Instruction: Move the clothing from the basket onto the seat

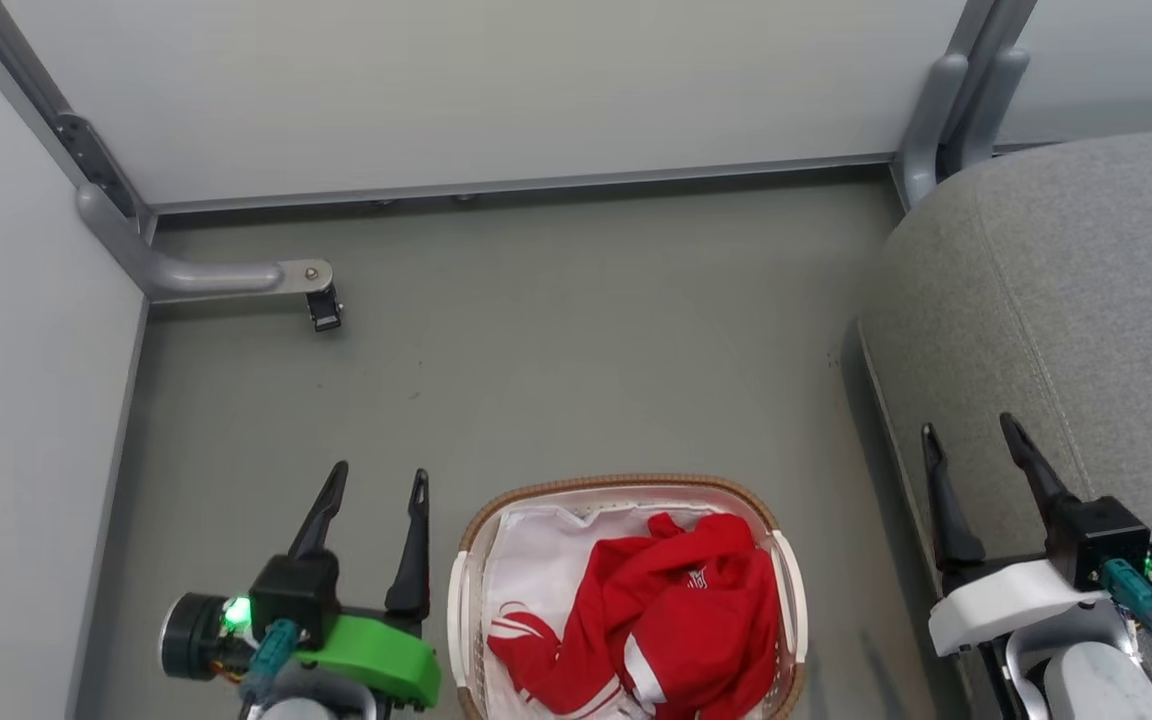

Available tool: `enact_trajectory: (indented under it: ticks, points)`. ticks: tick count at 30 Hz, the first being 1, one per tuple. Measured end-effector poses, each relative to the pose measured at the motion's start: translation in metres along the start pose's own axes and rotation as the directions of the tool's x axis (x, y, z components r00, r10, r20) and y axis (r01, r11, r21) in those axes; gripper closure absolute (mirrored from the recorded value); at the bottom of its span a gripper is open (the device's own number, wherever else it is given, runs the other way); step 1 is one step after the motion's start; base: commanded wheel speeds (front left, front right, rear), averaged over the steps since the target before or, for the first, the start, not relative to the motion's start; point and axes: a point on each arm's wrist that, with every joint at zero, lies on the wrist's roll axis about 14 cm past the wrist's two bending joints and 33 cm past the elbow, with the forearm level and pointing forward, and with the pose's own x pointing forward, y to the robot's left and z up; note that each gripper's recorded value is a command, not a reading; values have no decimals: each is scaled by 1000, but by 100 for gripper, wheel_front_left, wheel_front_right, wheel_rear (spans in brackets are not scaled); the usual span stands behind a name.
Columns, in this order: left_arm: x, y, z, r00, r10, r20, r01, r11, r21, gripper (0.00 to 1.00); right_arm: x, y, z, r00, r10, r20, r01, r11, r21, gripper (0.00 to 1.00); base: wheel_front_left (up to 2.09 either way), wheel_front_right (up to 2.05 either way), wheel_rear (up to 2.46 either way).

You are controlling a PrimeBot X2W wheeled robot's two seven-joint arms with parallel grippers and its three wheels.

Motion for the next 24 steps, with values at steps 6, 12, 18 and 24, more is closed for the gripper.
enact_trajectory:
  ticks: [6, 12, 18, 24]
  points:
    - [35, -39, -15, 985, -168, -49, 170, 985, 30, 0, 23, -13, -6, 1000, -28, -5, 27, 999, -33, 0, 0, 0, 0]
    - [52, -82, -73, 908, -350, -228, 370, 928, 50, 0, 48, -30, -10, 998, -61, 12, 61, 995, -82, 0, 0, 0, 0]
    - [42, -120, -136, 768, -499, -400, 542, 840, -8, 0, 65, -50, -25, 994, -109, -2, 108, 990, -94, 0, 0, 0, 0]
    - [22, -144, -187, 618, -593, -516, 642, 760, -105, 0, 82, -62, -41, 991, -133, -11, 132, 986, -102, 0, 0, 0, 0]
